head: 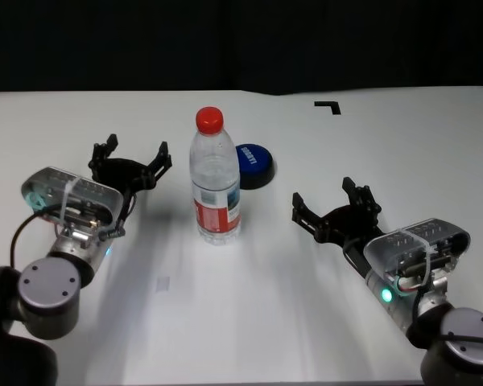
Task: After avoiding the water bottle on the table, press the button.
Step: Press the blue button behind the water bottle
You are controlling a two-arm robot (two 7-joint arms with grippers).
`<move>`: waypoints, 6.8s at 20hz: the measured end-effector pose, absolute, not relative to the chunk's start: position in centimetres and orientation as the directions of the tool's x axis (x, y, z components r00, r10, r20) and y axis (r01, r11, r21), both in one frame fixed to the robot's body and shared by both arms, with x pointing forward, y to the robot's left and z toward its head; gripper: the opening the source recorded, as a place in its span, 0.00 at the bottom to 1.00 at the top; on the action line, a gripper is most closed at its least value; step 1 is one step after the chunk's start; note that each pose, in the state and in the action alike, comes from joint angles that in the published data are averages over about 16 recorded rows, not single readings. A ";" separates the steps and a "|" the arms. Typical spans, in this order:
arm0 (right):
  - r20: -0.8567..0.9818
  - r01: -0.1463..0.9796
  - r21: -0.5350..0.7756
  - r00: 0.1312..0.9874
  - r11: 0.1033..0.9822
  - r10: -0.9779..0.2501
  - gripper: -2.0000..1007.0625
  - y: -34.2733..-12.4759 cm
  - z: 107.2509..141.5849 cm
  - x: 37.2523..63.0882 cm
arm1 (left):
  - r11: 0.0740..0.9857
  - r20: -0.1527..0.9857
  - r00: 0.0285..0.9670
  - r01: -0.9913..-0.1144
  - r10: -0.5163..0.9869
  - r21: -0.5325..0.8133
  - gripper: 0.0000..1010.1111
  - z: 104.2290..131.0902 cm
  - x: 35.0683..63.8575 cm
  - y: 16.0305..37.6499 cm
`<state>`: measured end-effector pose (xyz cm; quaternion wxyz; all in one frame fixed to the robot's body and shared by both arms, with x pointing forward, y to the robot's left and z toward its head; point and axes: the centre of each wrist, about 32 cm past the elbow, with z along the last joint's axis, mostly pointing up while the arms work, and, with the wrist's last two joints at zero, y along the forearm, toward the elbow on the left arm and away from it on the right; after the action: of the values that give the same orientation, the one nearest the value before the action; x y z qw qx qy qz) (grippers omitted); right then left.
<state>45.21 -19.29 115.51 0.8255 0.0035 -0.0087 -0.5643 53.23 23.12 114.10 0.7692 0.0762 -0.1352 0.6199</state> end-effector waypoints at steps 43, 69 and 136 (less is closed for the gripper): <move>0.010 0.932 0.016 0.363 0.363 -0.932 1.00 -19.3 115.5 45.2 | 0.283 0.325 0.255 -0.958 0.911 -0.042 0.99 114.1 57.0 21.7; 0.010 0.932 0.016 0.363 0.363 -0.932 1.00 -19.3 115.5 45.2 | 0.271 0.324 0.241 -0.961 0.915 -0.050 0.99 114.2 57.6 22.1; 0.010 0.932 0.016 0.363 0.363 -0.932 1.00 -19.3 115.5 45.2 | 0.196 0.294 0.171 -0.979 0.941 -0.059 0.99 114.2 49.4 25.1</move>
<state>45.21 -19.29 115.51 0.8255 0.0035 -0.0087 -0.5643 49.39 25.14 114.20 0.7618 0.0717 -0.1335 0.6299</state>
